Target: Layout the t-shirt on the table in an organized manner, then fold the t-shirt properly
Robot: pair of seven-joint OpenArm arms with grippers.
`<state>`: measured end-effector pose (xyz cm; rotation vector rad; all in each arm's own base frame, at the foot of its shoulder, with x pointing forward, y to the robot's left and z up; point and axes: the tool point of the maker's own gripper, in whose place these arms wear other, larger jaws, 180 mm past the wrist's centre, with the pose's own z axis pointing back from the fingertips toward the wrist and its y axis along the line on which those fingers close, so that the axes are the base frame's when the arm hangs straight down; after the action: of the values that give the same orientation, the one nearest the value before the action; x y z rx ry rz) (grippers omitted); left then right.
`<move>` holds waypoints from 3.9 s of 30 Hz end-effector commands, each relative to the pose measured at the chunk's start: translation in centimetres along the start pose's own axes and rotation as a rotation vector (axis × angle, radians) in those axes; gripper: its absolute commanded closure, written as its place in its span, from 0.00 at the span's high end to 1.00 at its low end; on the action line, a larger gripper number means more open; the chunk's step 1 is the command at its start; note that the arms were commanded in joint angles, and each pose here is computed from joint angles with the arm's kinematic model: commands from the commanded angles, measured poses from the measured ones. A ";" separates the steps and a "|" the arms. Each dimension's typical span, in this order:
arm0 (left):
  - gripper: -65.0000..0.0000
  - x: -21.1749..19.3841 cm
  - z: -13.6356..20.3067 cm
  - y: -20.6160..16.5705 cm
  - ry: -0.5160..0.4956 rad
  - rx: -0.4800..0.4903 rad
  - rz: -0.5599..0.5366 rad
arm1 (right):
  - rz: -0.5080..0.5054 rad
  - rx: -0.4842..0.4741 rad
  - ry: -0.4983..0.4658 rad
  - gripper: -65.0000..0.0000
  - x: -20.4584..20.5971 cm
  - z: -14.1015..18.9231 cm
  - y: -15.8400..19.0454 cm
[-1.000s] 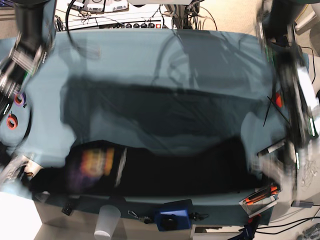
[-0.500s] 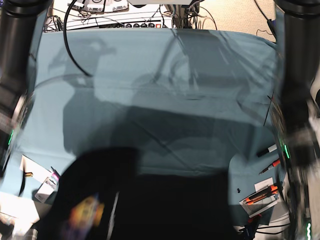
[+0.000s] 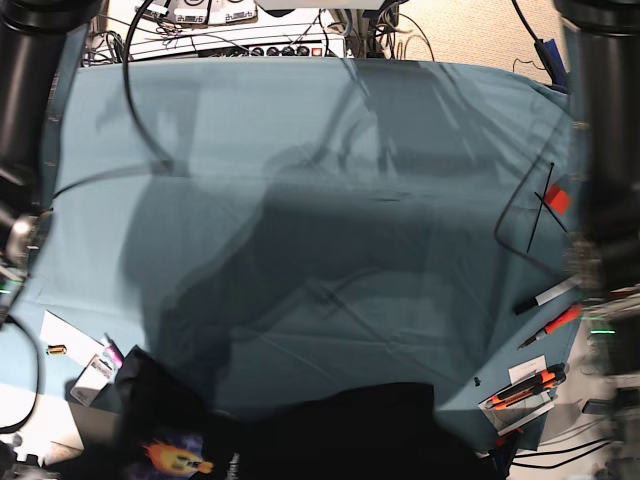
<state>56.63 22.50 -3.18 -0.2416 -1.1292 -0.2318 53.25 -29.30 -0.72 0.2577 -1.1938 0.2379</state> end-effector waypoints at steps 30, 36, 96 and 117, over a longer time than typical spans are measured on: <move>0.00 -27.8 4.9 0.5 0.351 -0.377 0.399 | 0.062 -0.090 0.324 0.00 -26.4 9.7 2.9; 0.00 -33.4 7.2 1.3 0.384 -0.338 0.513 | 0.039 -0.068 0.492 0.00 -33.3 12.5 4.5; 0.42 -40.1 10.1 -25.0 0.352 -0.263 -0.077 | -0.054 -0.056 0.648 0.00 -43.6 15.1 9.5; 0.41 -42.1 5.6 -23.5 0.411 -0.022 -0.198 | -0.054 -0.056 0.648 0.00 -43.6 15.1 9.5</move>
<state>26.84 4.60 -38.51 -0.0908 -0.7029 -0.4518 20.81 -26.64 -36.68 0.1650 -0.5109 0.2044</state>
